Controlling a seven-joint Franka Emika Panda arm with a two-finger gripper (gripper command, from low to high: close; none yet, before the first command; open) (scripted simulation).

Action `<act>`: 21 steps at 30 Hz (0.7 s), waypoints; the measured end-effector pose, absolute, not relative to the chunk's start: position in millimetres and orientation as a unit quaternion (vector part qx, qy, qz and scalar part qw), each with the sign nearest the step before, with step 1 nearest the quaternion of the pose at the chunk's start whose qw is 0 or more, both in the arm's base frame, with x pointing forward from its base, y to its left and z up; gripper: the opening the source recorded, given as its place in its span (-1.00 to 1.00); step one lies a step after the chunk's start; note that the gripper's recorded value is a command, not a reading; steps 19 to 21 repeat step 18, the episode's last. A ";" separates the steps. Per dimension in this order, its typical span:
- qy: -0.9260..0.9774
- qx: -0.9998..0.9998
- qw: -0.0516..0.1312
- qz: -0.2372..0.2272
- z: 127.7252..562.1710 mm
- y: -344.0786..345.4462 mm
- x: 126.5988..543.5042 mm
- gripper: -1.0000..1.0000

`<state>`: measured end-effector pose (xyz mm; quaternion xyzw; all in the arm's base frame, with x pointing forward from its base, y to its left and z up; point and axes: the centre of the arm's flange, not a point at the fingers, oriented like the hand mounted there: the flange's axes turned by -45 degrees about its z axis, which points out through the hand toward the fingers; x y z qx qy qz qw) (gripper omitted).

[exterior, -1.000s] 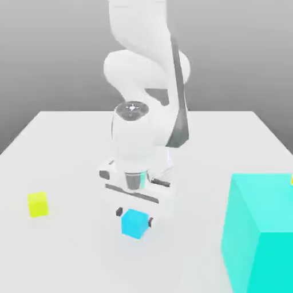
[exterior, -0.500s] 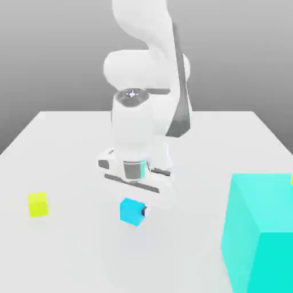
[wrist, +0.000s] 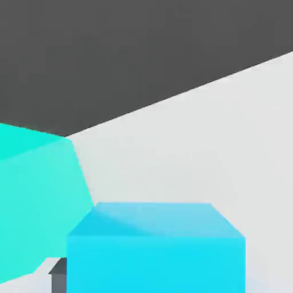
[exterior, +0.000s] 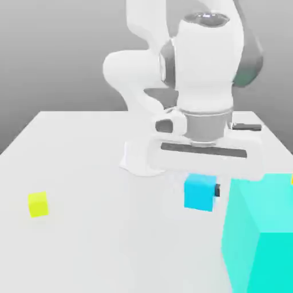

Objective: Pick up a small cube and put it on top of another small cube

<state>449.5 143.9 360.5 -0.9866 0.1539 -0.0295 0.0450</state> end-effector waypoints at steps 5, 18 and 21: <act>0.112 -0.992 0.049 -0.018 425.2 234.5 442.4 -1.00; 0.084 -0.996 0.002 0.001 398.2 309.8 406.1 1.00; 0.084 -0.996 0.002 0.001 398.2 309.8 406.1 1.00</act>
